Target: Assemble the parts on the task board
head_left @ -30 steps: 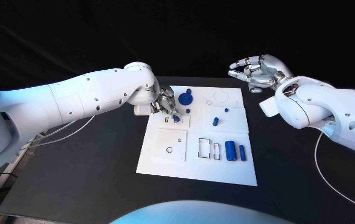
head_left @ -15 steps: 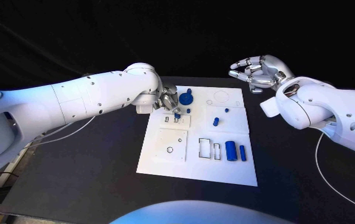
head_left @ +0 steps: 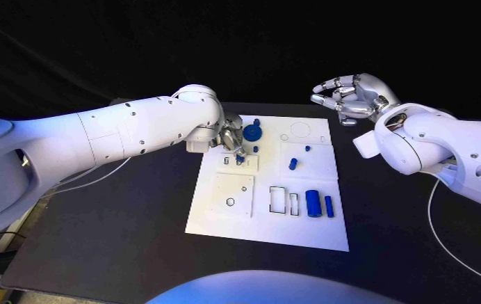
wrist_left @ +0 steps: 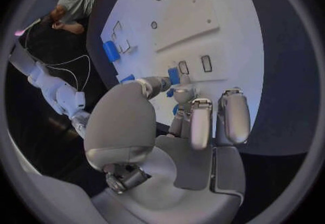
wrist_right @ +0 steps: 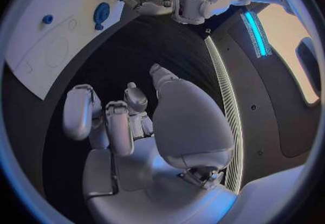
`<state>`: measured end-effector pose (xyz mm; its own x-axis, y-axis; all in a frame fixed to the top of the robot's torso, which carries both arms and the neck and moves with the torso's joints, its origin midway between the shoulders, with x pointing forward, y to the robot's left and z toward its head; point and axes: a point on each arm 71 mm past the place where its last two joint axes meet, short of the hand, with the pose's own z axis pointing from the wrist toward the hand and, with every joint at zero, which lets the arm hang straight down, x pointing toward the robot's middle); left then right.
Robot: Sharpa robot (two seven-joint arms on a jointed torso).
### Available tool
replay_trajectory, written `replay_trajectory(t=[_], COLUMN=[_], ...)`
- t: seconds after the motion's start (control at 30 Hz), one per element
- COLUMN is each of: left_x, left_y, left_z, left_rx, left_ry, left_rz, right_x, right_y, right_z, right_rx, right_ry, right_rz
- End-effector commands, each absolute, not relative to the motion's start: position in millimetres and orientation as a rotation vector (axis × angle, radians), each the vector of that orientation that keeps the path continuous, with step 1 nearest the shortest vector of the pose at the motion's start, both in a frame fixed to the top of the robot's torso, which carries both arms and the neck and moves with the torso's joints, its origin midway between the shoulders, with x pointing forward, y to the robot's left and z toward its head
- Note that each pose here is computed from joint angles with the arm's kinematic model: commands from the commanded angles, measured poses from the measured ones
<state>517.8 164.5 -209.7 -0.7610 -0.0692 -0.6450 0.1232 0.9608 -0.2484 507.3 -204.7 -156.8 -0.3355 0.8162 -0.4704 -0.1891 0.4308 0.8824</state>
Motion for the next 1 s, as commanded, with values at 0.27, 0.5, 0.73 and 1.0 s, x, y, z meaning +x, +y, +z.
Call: replay_trajectory(t=[0.27, 0.5, 0.73, 1.0], left_x=[516.4, 517.1, 518.4, 518.5], left_y=[164.3, 163.9, 164.1, 164.1], left_z=[-212.9, -213.5, -214.1, -214.9], left_rx=[0.088, 0.084, 0.071, 0.071], left_ry=[2.458, 2.458, 2.446, 2.446], left_rz=[-0.299, -0.29, -0.282, -0.276], right_x=[506.6, 506.5, 506.4, 506.3], right_y=[-203.1, -202.8, -202.9, -203.1], right_z=[-157.5, -157.7, -158.0, -158.3], right_rx=[0.554, 0.553, 0.553, 0.553], right_ry=[1.59, 1.59, 1.59, 1.591], right_rz=[1.152, 1.153, 1.154, 1.154])
